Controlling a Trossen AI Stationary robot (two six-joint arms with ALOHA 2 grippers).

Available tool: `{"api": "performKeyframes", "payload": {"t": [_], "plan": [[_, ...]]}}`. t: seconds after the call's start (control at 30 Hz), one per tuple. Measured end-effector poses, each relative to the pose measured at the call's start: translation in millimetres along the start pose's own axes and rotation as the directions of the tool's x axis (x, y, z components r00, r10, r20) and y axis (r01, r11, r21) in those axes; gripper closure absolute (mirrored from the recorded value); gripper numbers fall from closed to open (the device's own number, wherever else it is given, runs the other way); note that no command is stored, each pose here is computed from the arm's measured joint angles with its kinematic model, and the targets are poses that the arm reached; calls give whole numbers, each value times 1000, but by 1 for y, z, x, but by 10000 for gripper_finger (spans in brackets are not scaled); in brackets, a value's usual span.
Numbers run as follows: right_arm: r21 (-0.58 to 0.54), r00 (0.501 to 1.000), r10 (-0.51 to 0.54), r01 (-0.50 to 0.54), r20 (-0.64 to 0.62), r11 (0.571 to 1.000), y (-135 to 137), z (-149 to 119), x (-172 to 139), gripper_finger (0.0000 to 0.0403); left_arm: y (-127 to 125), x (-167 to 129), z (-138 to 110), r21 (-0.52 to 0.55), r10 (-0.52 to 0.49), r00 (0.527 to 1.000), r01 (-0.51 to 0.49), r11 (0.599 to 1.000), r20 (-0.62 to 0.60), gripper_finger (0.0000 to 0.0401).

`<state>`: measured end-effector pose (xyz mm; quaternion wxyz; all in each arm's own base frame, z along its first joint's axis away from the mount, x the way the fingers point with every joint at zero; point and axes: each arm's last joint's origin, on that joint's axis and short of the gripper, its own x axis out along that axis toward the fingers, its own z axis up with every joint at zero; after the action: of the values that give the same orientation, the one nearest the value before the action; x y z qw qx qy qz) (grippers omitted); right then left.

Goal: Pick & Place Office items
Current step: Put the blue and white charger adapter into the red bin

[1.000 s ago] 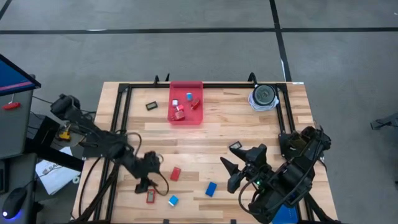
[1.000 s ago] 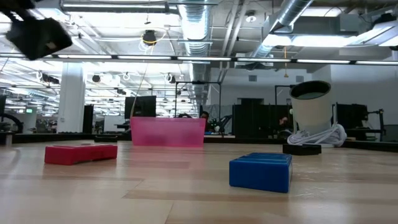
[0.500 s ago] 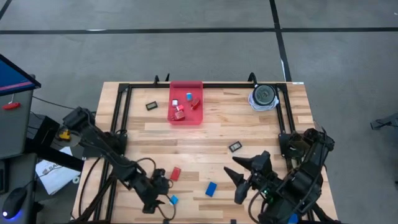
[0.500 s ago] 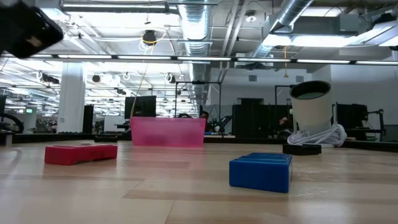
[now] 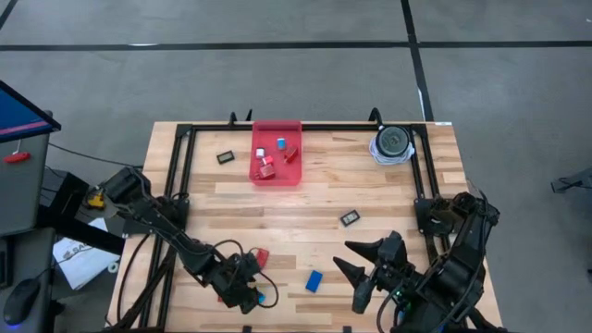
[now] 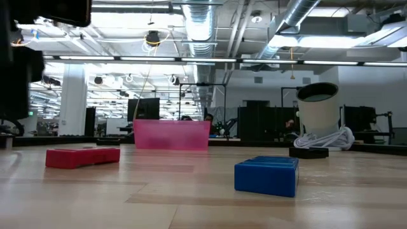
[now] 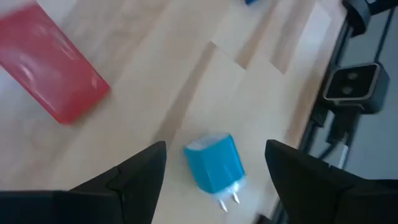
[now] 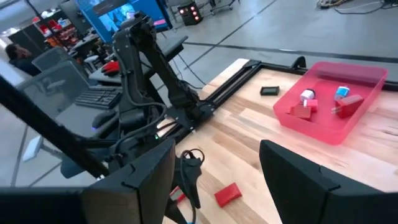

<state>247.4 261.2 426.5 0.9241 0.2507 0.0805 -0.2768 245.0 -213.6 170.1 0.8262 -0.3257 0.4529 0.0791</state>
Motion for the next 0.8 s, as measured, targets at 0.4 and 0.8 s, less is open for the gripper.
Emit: {"api": "performKeyframes", "payload": {"t": [0.4,0.8], "plan": [[-9,1000,15,-14,19,1000,3,-1,-3,175,0,14,-13,-20,15,1000,-16,1000,-20,129],[6,999,33,-33,14,999,5,-3,-8,175,-14,55,-24,31,117,989,-114,993,-91,131]]}}
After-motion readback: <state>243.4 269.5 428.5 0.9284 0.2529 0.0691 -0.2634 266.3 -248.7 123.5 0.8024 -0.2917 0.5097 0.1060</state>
